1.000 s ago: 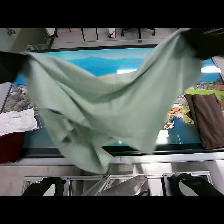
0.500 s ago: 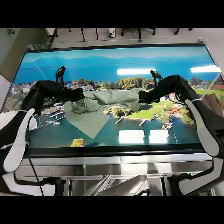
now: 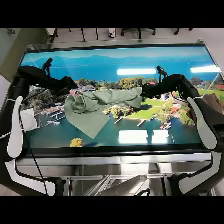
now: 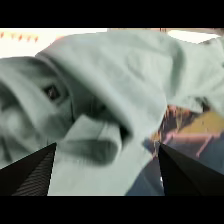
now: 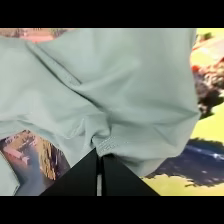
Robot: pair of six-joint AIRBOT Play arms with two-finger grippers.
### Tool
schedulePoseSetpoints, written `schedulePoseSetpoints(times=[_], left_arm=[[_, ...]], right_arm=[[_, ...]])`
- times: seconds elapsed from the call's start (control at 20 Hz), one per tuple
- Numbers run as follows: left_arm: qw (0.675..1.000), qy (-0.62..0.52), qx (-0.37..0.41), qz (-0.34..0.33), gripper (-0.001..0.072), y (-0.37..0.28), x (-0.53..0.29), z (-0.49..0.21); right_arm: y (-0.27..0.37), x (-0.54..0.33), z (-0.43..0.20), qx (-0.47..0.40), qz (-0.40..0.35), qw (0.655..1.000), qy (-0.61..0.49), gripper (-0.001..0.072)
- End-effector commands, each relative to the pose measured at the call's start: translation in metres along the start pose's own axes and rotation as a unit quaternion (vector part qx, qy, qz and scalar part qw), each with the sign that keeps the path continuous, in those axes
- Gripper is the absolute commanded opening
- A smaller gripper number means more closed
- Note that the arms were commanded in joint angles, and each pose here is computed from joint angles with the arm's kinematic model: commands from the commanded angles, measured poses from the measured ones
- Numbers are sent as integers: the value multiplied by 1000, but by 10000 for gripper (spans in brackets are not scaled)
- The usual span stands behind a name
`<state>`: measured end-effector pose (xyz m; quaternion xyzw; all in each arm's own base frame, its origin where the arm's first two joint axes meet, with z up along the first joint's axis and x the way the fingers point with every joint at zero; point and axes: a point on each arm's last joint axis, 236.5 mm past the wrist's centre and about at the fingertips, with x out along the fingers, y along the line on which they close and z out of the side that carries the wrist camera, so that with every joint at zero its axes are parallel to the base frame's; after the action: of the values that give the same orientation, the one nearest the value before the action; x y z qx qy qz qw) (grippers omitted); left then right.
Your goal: Fold the shirts.
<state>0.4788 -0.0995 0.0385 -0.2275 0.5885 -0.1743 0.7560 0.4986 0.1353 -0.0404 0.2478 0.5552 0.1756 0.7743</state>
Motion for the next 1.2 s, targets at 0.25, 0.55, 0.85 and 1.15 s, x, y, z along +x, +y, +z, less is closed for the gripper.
schedulePoseSetpoints(times=[0.25,0.55,0.85,1.15], left_arm=[[995,21,-90,22,701,45,18,-92],[997,-12,-78,-2,700,32,89,-75],[999,6,-51,-7,245,23,113,-45],[999,5,-27,-21,15,7,91,-32]], right_arm=[[-2,-12,-2,-9,10,1000,16,21],[-2,-12,-1,-9,10,1000,15,21],[-2,-12,-3,-15,11,1000,19,21],[3,-12,-2,-13,21,1000,17,21]])
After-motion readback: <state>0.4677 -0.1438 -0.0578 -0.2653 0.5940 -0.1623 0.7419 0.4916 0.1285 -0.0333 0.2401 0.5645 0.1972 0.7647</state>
